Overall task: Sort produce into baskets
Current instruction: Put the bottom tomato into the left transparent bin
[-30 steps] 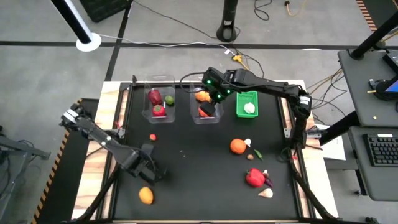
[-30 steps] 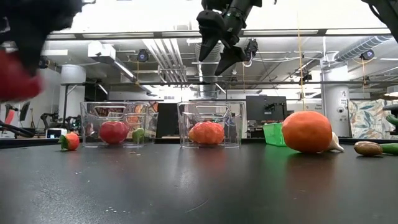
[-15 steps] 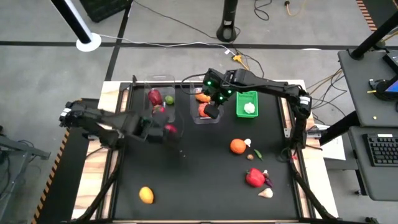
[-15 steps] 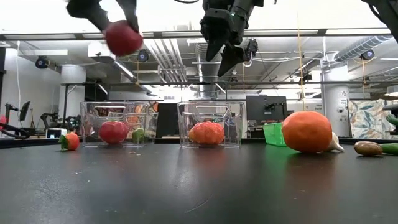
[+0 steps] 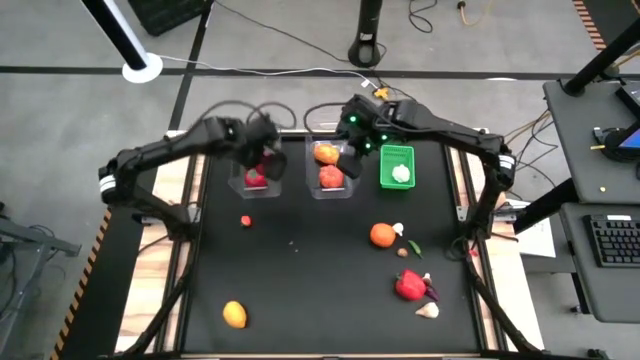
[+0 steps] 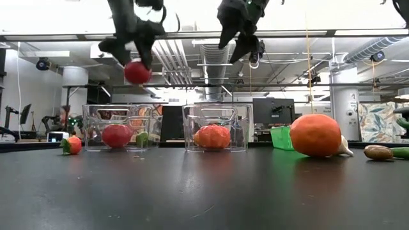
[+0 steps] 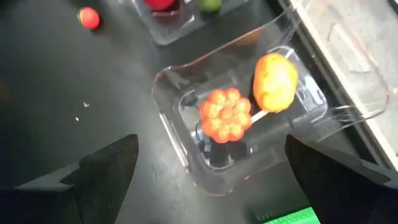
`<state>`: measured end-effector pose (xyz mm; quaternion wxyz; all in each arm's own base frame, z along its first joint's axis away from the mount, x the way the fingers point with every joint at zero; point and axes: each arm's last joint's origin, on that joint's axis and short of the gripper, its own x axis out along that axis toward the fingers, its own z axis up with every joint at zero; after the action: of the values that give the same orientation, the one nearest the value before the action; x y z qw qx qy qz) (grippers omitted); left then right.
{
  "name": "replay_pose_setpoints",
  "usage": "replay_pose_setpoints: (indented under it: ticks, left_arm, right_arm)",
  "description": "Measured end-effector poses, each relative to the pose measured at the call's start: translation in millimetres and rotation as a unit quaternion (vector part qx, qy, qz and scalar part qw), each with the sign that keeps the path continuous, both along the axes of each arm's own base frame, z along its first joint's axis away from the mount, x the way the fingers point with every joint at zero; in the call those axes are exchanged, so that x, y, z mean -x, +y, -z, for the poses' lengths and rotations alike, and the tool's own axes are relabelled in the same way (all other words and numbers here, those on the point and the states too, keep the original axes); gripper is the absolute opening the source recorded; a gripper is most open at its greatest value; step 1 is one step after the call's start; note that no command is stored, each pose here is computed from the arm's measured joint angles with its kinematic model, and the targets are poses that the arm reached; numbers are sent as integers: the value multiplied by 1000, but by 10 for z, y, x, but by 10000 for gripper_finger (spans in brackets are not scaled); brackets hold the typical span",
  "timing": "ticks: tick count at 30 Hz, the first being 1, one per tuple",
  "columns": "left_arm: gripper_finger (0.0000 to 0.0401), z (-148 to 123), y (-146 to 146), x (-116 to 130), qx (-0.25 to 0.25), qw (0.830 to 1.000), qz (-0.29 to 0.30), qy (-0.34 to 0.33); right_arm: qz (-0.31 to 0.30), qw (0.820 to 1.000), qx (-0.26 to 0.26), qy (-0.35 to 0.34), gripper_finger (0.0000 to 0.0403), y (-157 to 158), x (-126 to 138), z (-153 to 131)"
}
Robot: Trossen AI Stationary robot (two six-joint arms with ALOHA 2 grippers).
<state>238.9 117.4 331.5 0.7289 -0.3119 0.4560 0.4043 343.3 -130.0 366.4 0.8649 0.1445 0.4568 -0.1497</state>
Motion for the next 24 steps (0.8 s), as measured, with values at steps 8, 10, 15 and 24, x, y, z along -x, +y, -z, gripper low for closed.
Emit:
replay_pose_setpoints:
  ticks: [8, 10, 15, 24]
  left_arm:
    - [264, 454, 775, 243, 36, 998, -45, 5]
    - [268, 545, 901, 255, 35, 998, -60, 1]
    - [296, 703, 1157, 207, 17, 997, -71, 3]
    - [341, 855, 1330, 82, 29, 997, -64, 29]
  right_arm:
    - [-8, 1000, 14, -10, 396, -47, 7, -23]
    - [-12, 1000, 16, -7, 396, -54, -11, -1]
    - [-16, 1000, 17, -4, 396, -59, -23, 18]
    - [-20, 1000, 19, -3, 396, -59, -22, 19]
